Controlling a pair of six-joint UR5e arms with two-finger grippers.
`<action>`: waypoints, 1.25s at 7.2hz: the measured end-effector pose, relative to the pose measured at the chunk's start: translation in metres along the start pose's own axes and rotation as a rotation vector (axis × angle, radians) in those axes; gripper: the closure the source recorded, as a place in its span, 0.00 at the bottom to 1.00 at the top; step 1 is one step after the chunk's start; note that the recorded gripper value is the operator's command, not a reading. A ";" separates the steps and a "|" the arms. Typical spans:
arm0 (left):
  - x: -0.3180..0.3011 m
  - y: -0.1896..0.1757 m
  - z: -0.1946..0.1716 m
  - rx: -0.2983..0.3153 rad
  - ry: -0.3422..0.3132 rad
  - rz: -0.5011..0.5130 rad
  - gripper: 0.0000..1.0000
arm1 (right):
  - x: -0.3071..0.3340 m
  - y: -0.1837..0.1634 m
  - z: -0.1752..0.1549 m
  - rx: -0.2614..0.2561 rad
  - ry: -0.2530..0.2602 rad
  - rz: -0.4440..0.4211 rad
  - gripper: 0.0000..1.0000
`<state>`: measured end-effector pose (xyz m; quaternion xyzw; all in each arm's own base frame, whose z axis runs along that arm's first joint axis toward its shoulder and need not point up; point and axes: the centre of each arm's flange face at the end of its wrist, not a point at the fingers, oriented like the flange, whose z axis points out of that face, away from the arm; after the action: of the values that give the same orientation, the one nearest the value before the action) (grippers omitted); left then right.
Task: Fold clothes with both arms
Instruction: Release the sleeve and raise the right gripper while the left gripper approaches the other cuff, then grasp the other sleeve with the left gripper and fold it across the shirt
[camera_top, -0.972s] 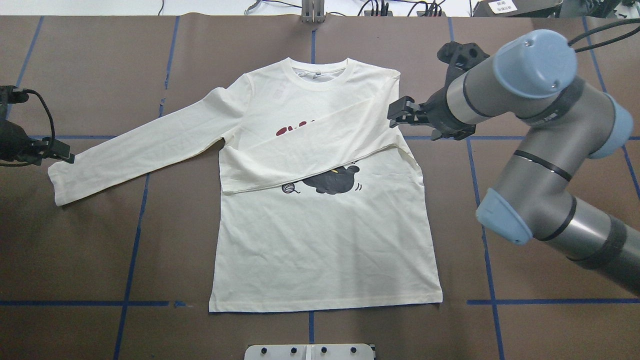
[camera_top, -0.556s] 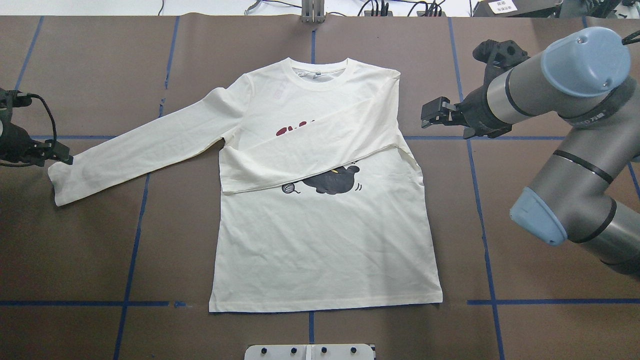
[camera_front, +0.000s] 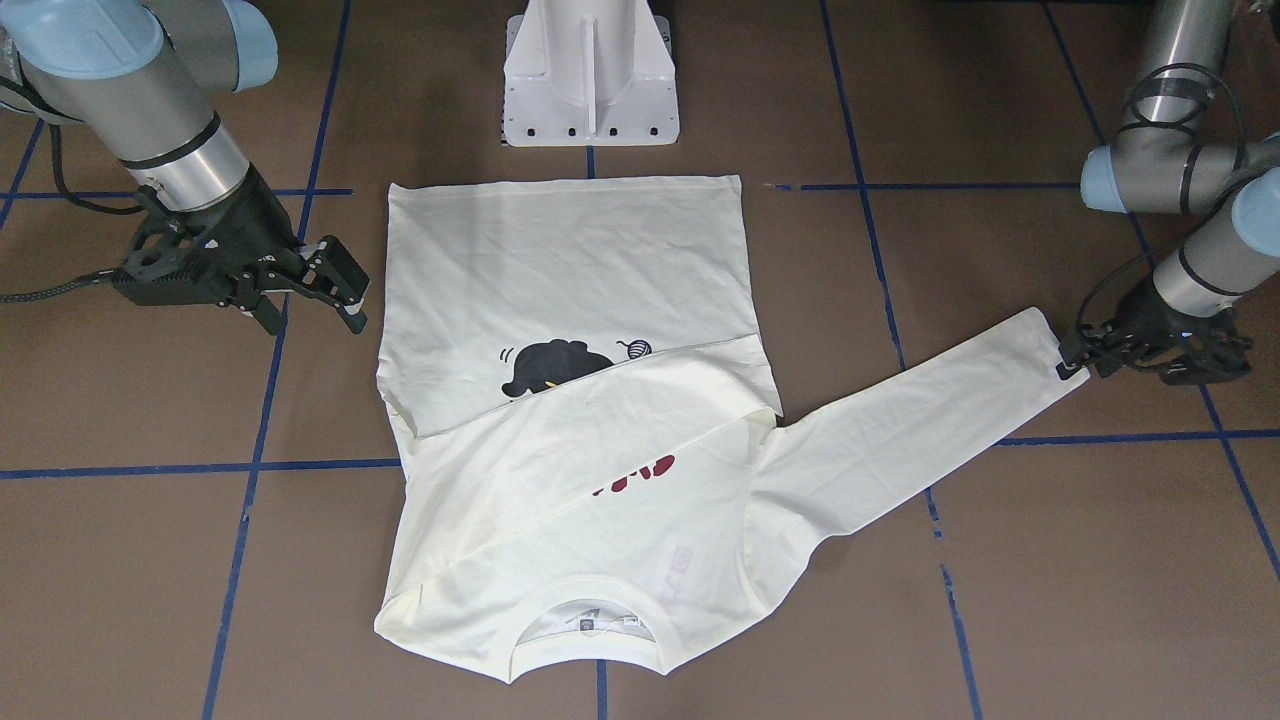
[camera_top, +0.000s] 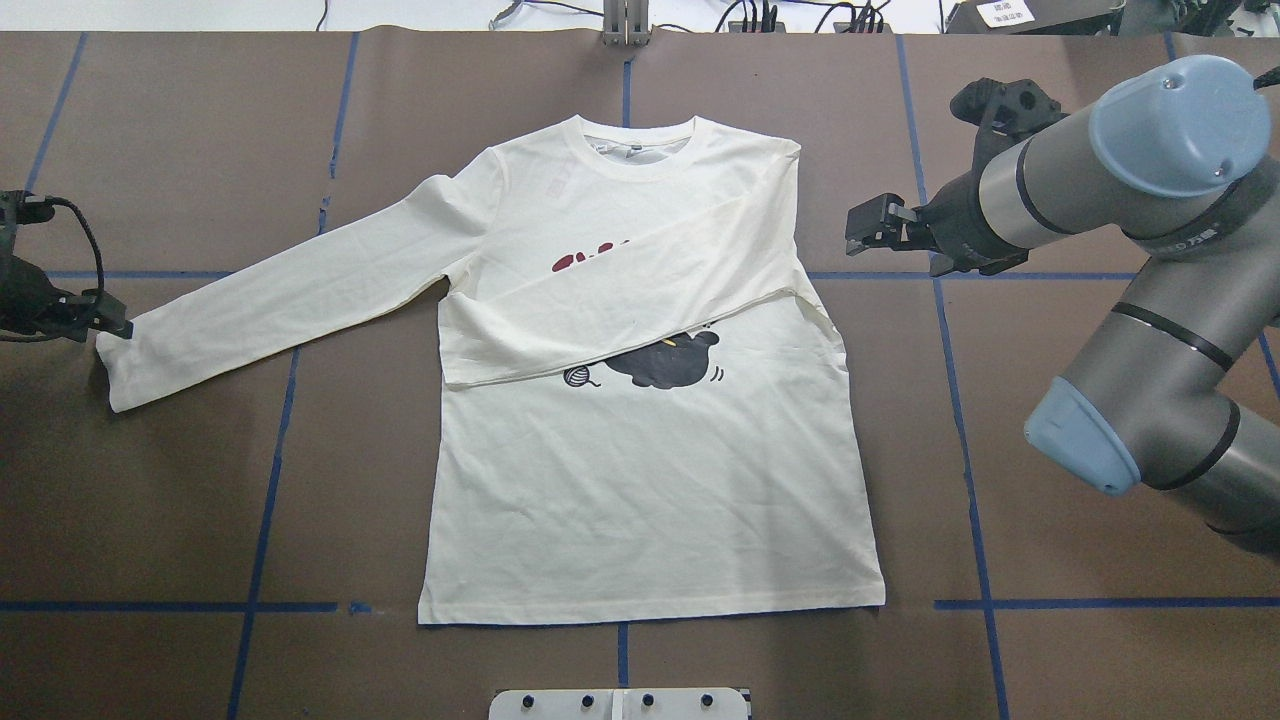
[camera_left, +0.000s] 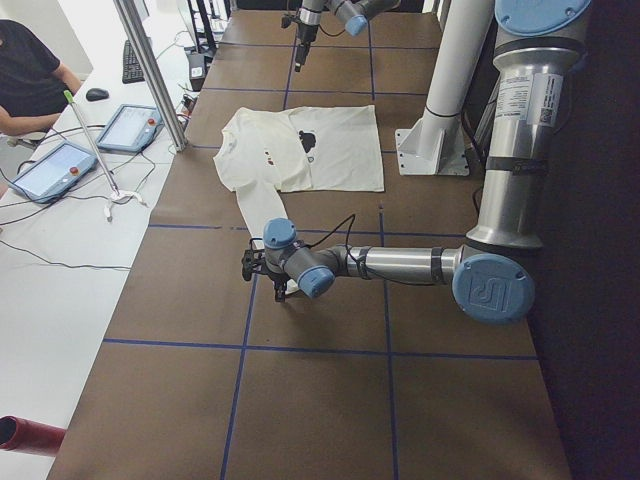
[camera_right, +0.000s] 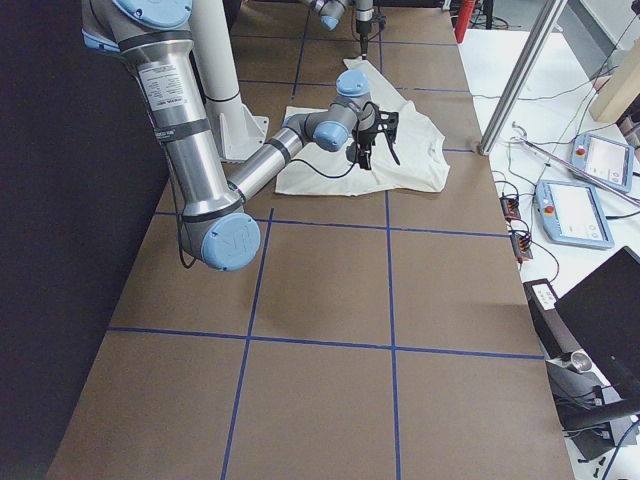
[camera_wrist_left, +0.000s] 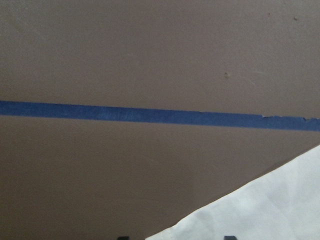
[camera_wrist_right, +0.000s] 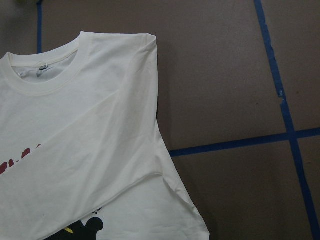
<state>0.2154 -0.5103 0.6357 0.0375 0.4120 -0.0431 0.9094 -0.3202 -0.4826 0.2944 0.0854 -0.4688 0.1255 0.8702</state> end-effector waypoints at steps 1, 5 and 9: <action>-0.001 0.000 0.001 -0.002 -0.002 -0.002 0.73 | 0.001 0.000 0.000 0.003 0.003 0.001 0.00; 0.002 0.000 0.000 -0.002 0.002 -0.009 1.00 | 0.004 0.000 0.001 0.006 0.009 0.006 0.00; 0.092 -0.005 -0.068 0.014 0.155 0.011 1.00 | 0.015 0.004 -0.003 -0.003 0.011 -0.005 0.00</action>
<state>0.2248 -0.5131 0.5216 0.0496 0.4807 -0.0380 0.8747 -0.3108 -0.4763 0.3056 0.0846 -0.4639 0.1232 0.8732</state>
